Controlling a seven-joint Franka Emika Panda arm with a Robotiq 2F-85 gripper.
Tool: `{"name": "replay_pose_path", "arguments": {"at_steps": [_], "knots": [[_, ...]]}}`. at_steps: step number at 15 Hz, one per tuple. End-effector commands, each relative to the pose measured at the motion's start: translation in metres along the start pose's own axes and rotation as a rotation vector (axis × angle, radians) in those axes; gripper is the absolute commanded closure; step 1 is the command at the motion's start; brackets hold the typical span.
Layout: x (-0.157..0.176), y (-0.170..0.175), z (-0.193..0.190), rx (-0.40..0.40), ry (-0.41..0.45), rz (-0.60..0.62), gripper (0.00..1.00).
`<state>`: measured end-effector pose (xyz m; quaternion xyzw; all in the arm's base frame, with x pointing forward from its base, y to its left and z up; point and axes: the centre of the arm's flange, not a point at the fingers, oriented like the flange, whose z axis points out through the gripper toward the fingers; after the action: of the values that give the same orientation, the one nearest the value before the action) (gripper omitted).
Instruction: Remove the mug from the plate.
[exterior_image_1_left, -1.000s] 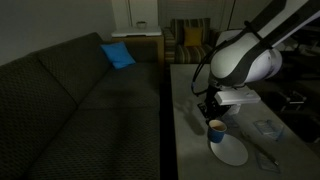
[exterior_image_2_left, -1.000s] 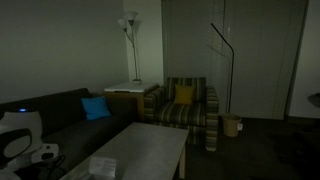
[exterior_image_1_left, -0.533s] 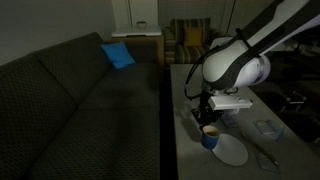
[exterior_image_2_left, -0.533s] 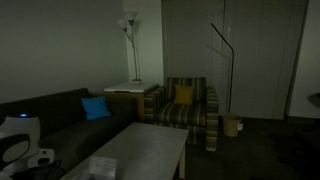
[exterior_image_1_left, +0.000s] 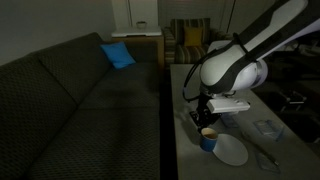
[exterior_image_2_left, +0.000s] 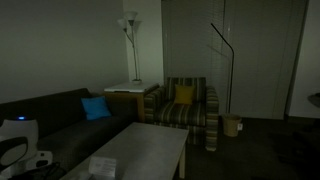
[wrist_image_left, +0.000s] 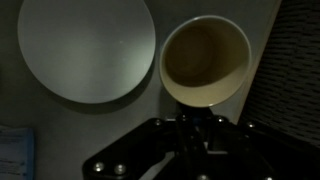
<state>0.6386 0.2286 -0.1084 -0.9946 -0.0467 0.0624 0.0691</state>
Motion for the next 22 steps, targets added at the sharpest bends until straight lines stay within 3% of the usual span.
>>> {"name": "replay_pose_path", "arguments": {"at_steps": [1,14,22], "knots": [[0.016,0.001,0.024,0.04,0.026,-0.022,0.97],[0.016,0.016,0.064,0.031,0.194,0.009,0.97],[0.005,0.016,0.082,0.029,0.169,0.011,0.97]]}}
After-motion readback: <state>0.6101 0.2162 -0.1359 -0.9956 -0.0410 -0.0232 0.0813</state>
